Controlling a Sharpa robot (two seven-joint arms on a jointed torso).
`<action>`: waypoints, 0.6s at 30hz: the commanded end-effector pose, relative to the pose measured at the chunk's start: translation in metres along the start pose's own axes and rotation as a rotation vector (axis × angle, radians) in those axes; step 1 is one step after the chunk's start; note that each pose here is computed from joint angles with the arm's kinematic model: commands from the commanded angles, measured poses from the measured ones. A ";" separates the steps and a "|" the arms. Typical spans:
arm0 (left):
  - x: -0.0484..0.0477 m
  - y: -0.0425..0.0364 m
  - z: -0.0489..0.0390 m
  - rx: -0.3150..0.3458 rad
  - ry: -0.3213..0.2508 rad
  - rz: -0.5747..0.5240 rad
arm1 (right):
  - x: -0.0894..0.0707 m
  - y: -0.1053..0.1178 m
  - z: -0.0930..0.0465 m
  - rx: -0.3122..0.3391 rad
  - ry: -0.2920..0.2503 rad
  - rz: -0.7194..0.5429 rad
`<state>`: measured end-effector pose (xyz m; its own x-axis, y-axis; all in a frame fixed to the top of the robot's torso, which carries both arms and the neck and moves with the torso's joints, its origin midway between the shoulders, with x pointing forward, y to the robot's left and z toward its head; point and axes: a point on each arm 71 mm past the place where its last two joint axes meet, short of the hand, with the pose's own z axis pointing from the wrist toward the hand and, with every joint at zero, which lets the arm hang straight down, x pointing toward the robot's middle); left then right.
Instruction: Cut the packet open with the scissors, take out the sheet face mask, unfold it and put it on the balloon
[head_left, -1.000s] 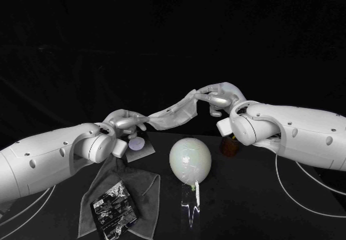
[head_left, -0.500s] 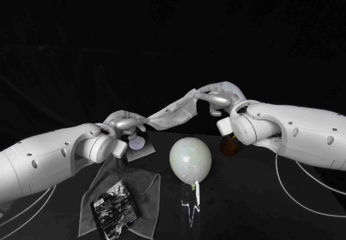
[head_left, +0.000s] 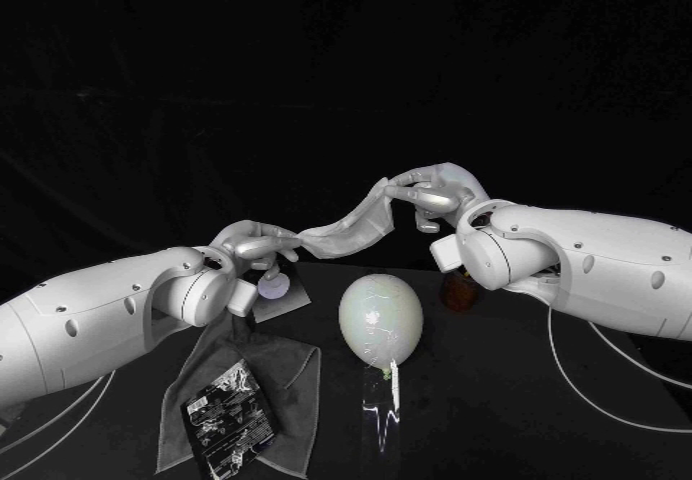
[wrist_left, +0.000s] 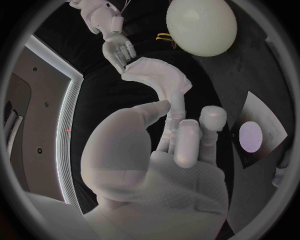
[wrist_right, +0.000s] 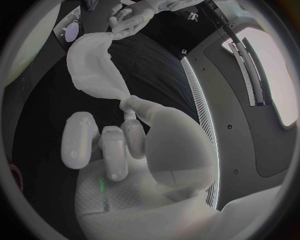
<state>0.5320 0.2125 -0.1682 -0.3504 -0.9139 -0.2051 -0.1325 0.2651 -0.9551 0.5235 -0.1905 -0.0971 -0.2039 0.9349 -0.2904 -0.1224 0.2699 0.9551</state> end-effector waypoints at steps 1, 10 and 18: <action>0.0055 -0.0028 0.0002 0.022 0.042 0.004 | 0.004 0.001 0.001 -0.004 0.038 -0.003; -0.0024 0.0017 0.0021 -0.008 0.022 0.043 | 0.006 0.004 0.006 0.005 0.063 -0.015; -0.0105 0.0071 0.0038 -0.043 0.019 0.071 | 0.005 0.008 0.012 0.004 0.066 -0.025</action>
<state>0.5385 0.2246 -0.1725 -0.3462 -0.9044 -0.2495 -0.1425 0.3136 -0.9388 0.5322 -0.1836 -0.0908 -0.2362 0.9228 -0.3043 -0.1191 0.2833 0.9516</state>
